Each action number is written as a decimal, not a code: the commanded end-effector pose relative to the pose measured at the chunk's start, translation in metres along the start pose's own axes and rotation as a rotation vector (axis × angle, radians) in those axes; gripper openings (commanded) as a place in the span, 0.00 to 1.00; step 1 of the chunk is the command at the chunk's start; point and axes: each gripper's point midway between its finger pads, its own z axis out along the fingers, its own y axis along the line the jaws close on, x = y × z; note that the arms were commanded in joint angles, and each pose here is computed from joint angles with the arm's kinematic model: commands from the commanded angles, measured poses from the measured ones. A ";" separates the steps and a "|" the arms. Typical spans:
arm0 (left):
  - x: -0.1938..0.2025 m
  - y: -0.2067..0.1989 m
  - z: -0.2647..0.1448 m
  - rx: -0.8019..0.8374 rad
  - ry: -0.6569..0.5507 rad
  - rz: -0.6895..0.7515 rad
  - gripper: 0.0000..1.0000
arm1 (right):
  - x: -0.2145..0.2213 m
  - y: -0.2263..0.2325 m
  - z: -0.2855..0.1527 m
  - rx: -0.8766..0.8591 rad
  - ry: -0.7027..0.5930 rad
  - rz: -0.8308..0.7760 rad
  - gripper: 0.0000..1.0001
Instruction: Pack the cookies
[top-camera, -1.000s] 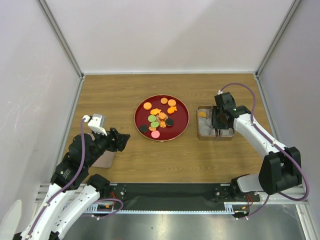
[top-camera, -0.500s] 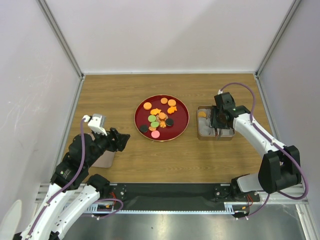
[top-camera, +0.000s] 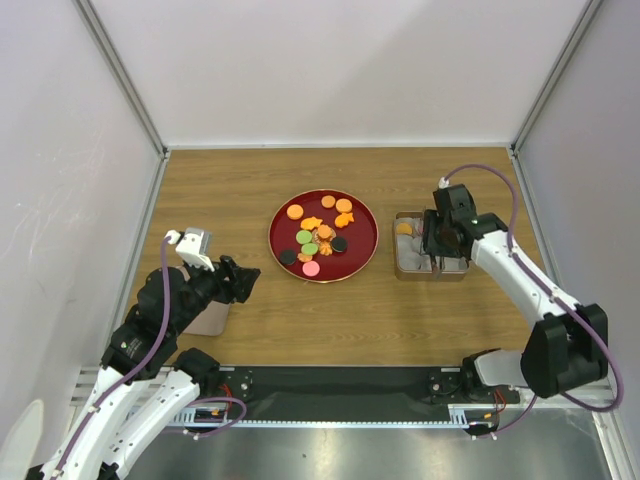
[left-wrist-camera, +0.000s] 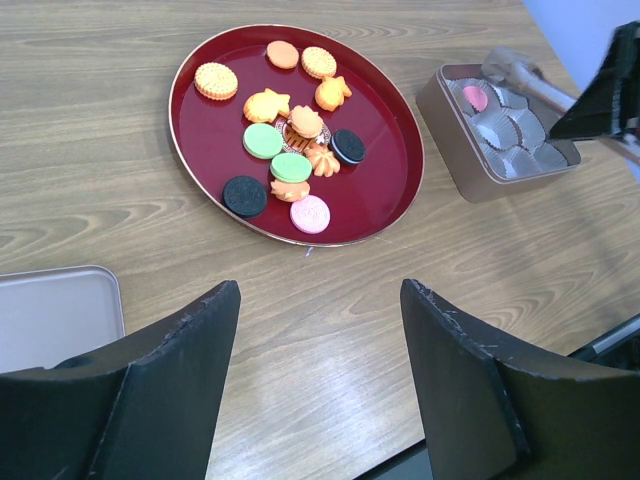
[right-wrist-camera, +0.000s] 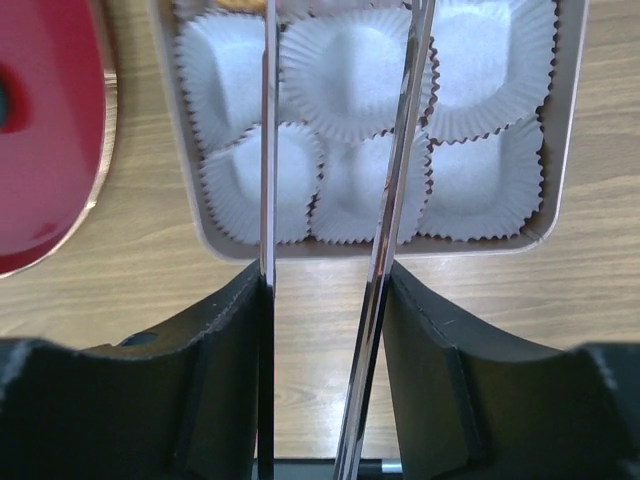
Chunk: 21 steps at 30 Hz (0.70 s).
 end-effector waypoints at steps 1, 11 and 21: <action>-0.010 -0.002 0.001 0.009 -0.037 0.023 0.72 | -0.031 0.019 -0.044 -0.099 -0.124 0.000 0.49; -0.009 -0.002 0.002 0.006 -0.032 0.023 0.72 | 0.015 0.135 -0.062 -0.353 -0.051 -0.214 0.52; -0.009 -0.001 0.002 0.002 -0.032 0.022 0.72 | 0.050 0.181 -0.029 -0.389 0.047 -0.295 0.55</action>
